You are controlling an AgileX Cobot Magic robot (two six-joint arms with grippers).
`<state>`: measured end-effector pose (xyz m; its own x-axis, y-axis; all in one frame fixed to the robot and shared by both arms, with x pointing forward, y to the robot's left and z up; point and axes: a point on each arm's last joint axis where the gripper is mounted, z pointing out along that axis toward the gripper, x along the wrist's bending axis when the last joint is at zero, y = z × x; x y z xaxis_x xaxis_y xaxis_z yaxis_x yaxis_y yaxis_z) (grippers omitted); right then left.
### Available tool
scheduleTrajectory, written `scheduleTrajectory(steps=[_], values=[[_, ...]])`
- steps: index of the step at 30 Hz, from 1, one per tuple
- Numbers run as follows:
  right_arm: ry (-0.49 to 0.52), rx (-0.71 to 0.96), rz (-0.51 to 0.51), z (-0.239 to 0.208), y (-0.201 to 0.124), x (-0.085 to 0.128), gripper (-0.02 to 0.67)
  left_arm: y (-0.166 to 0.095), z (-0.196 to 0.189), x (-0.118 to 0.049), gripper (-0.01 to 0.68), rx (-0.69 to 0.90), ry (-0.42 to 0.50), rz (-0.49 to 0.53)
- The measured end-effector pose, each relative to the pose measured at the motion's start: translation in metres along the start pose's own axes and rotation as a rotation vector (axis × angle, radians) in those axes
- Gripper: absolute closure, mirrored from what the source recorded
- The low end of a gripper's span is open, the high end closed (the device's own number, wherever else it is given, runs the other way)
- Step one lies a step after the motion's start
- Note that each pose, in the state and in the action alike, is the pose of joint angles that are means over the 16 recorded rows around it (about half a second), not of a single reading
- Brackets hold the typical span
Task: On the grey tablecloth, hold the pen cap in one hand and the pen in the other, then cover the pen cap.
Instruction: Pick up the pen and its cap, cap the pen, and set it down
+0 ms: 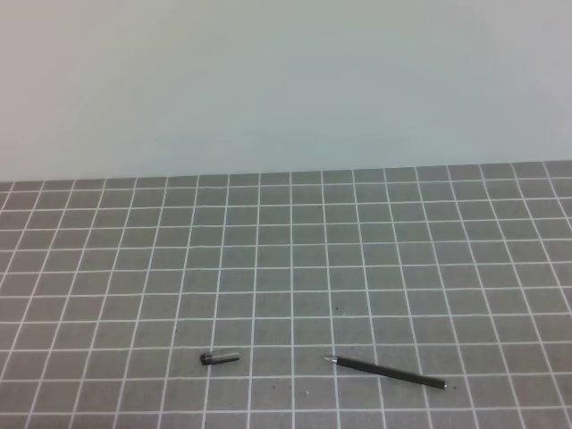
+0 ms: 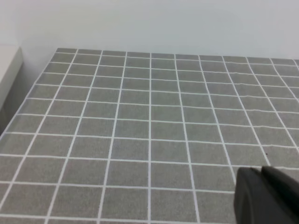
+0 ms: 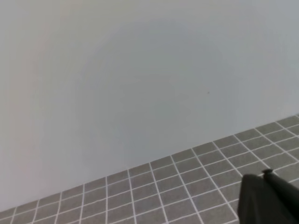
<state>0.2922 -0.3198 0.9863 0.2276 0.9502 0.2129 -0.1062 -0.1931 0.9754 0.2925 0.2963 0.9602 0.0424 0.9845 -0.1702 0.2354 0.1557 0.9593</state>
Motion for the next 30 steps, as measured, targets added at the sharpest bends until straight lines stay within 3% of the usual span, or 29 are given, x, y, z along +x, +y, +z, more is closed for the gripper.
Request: scheduleTrajectory(steps=[20, 25, 30], values=[[0.031, 0.001, 0.018, 0.0000, -0.0001, 0.0029, 0.652, -0.0002, 0.0001, 0.0000, 0.676, 0.000, 0.000, -0.002], [0.058, 0.004, 0.094, -0.0002, -0.0002, 0.0053, 0.652, 0.0009, 0.0002, -0.0014, 0.676, -0.014, -0.017, -0.052], [0.082, 0.012, 0.238, -0.0002, 0.0004, 0.0076, 0.652, 0.0056, 0.0000, -0.0050, 0.676, -0.063, -0.062, -0.205]])
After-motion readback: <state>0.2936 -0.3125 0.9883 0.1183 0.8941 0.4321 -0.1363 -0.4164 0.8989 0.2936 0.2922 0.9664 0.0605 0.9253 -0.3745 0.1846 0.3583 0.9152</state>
